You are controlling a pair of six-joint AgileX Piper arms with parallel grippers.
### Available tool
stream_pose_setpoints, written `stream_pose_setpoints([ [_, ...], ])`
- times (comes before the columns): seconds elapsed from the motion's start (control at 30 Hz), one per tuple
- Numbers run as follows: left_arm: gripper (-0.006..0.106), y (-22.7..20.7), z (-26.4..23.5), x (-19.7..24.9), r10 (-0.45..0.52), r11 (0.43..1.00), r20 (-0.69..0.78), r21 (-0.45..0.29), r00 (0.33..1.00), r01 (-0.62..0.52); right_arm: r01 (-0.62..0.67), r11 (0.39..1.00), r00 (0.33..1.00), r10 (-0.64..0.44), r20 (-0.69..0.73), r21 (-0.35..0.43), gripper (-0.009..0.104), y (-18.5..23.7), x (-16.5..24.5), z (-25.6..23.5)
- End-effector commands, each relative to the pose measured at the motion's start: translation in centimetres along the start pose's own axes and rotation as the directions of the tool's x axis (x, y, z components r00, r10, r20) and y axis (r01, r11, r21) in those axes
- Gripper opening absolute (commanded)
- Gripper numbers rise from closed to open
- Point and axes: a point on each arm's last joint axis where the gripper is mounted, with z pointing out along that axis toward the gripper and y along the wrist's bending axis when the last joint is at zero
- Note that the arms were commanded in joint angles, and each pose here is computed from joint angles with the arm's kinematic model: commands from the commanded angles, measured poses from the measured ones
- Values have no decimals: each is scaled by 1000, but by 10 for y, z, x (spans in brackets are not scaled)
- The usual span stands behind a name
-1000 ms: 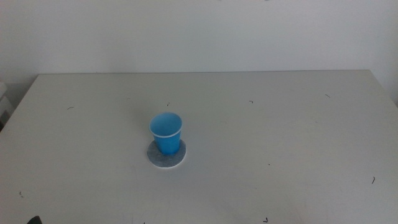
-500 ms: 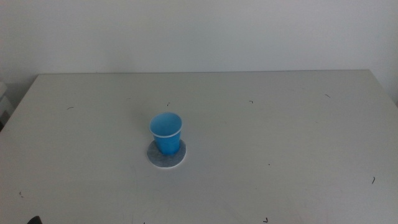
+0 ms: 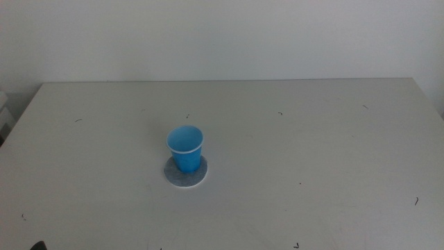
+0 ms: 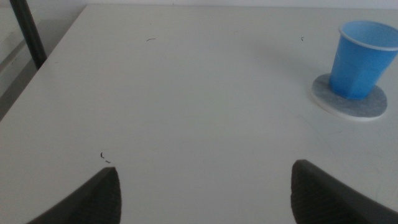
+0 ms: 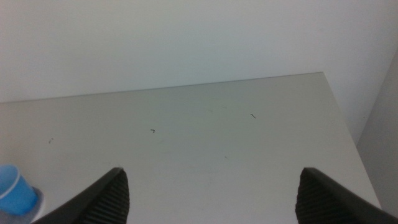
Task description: Place an empty cup on a cup mat.
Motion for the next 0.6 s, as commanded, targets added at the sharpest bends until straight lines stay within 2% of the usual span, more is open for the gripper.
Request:
stream_pose_setpoints([
  [0.0,105,-1,-2,-8,-9,1000,84,10,996,8,92,996,987,-91,130,-1,87,-4,7,-8],
  [0.13,105,-1,-2,-8,-9,1000,84,10,996,8,192,981,968,-189,167,-3,87,-12,51,-10],
  [0.33,105,-1,-2,-8,-9,1000,84,10,996,8,207,978,940,-192,281,-22,87,-21,102,-18],
  [0.57,105,-1,-2,-8,-9,1000,84,10,996,8,200,980,946,-188,263,-20,87,-32,152,-20],
])
